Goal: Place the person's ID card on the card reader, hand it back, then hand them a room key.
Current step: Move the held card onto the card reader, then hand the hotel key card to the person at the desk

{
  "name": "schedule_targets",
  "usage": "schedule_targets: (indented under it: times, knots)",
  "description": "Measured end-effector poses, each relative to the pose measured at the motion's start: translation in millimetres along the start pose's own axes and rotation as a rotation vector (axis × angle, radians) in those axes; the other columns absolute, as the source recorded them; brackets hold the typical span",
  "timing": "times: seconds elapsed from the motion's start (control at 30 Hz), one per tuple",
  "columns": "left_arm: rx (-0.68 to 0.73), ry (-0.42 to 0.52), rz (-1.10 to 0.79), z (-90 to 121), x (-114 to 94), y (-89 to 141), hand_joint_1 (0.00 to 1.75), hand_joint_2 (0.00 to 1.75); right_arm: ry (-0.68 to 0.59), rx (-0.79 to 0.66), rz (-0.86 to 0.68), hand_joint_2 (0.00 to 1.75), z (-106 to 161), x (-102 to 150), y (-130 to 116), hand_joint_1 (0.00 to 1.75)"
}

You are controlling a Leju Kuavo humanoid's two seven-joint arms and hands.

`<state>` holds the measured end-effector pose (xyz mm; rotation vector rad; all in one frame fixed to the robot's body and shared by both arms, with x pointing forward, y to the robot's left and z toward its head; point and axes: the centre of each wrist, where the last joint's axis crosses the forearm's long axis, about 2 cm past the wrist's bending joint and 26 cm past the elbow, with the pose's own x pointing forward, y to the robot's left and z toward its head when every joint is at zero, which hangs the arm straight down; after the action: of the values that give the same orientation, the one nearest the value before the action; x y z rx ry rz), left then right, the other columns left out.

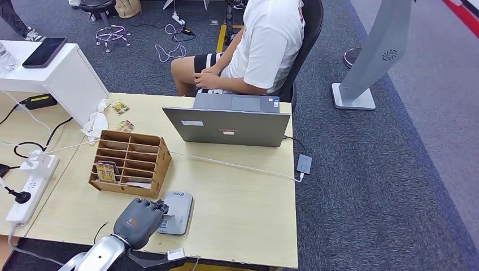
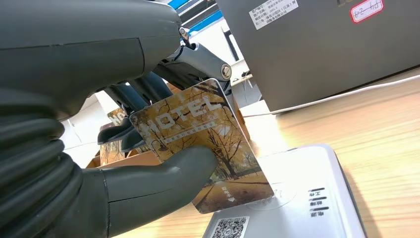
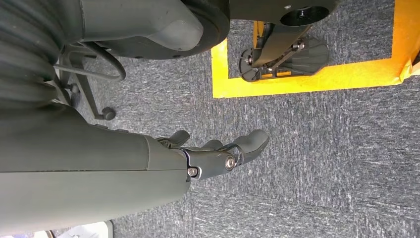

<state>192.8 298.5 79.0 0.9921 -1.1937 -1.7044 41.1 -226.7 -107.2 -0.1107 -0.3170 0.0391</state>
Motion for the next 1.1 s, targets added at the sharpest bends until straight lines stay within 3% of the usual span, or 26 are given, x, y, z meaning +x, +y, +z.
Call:
schedule_targets:
  times: [0.4, 0.6, 0.77, 1.1]
  knots:
    - [0.005, -0.017, 0.014, 2, 5, -3, 1.75, 1.75, -0.001, 0.002, 0.015, 1.75, 0, 0, 0, 0.0]
    - [0.263, -0.054, 0.096, -9, 26, 11, 1.75, 1.75, -0.005, -0.001, 0.014, 1.75, 0, 1, 1, 0.0]
    - [0.376, -0.06, 0.147, -22, 39, 29, 1.75, 1.75, -0.004, -0.004, 0.015, 1.75, 1, 1, 3, 0.0]
    - [0.717, -0.024, 0.215, -48, 28, 88, 1.75, 1.75, -0.012, 0.011, 0.049, 1.75, 0, 2, 3, 0.0]
